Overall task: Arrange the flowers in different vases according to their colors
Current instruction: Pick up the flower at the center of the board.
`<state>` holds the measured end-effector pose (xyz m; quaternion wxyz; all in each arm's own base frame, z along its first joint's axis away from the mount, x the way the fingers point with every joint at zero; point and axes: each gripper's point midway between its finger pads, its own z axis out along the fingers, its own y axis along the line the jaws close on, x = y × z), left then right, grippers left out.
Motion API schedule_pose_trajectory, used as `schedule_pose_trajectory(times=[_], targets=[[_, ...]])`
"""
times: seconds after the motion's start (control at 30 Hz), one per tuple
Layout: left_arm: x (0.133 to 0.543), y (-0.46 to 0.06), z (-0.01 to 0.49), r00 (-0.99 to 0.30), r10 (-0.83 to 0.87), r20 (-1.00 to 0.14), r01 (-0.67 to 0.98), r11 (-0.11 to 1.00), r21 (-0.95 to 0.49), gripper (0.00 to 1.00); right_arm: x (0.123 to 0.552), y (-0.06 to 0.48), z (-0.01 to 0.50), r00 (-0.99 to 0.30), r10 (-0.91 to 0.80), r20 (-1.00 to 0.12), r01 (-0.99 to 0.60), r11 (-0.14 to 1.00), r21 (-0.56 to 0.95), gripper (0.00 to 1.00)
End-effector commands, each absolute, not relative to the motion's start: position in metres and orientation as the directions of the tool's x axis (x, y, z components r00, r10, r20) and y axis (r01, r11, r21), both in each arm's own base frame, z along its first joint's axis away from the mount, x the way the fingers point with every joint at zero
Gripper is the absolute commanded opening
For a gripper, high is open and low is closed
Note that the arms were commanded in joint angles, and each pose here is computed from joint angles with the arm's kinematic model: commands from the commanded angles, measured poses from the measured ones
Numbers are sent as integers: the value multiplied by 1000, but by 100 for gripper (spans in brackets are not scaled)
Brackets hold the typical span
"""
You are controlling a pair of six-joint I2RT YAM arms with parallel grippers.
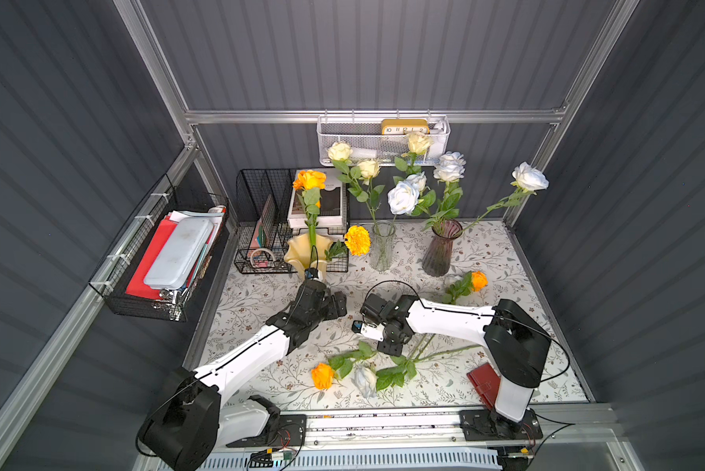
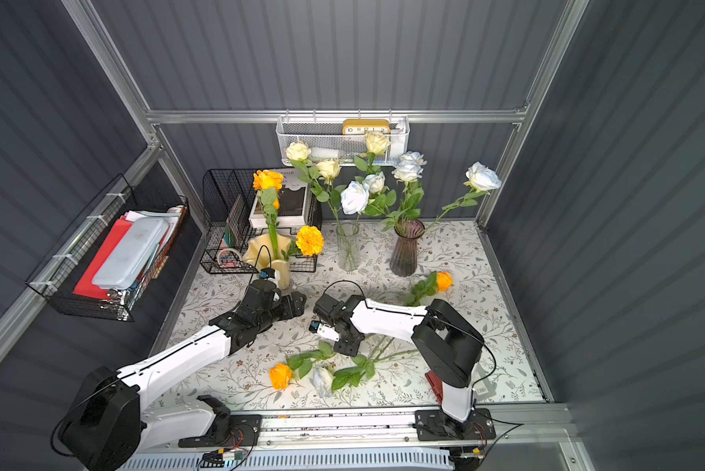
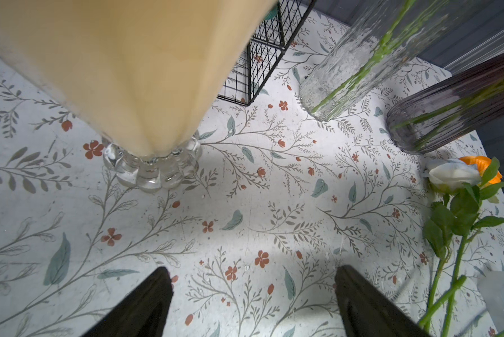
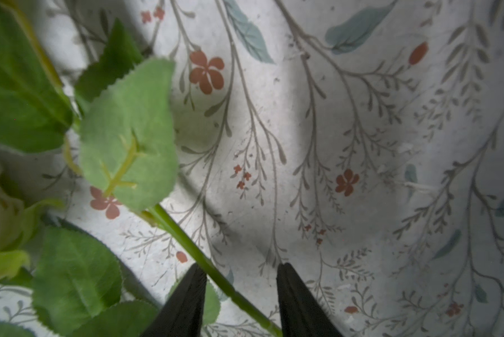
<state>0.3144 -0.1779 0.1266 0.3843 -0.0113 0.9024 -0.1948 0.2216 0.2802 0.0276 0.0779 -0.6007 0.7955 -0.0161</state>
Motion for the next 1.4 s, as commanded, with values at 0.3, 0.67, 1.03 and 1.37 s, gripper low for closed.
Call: schedule_pose_trajectory(times=[0.3, 0.67, 1.03, 1.37], targets=[[313, -168, 146, -681, -213, -701, 94, 923, -372, 91, 240, 282, 27, -245, -961, -128, -937, 269, -223, 9], [311, -148, 199, -566, -294, -770, 60, 917, -394, 92, 307, 303, 82, -158, -945, -287, -831, 284, -478, 0], [293, -150, 222, -544, -320, -776, 125, 883, -452, 92, 331, 356, 119, -16, -905, -425, -856, 232, -462, 0], [252, -155, 318, -403, -395, -826, 368, 756, -541, 92, 324, 392, 146, -10, -828, -561, -892, 261, -369, 0]])
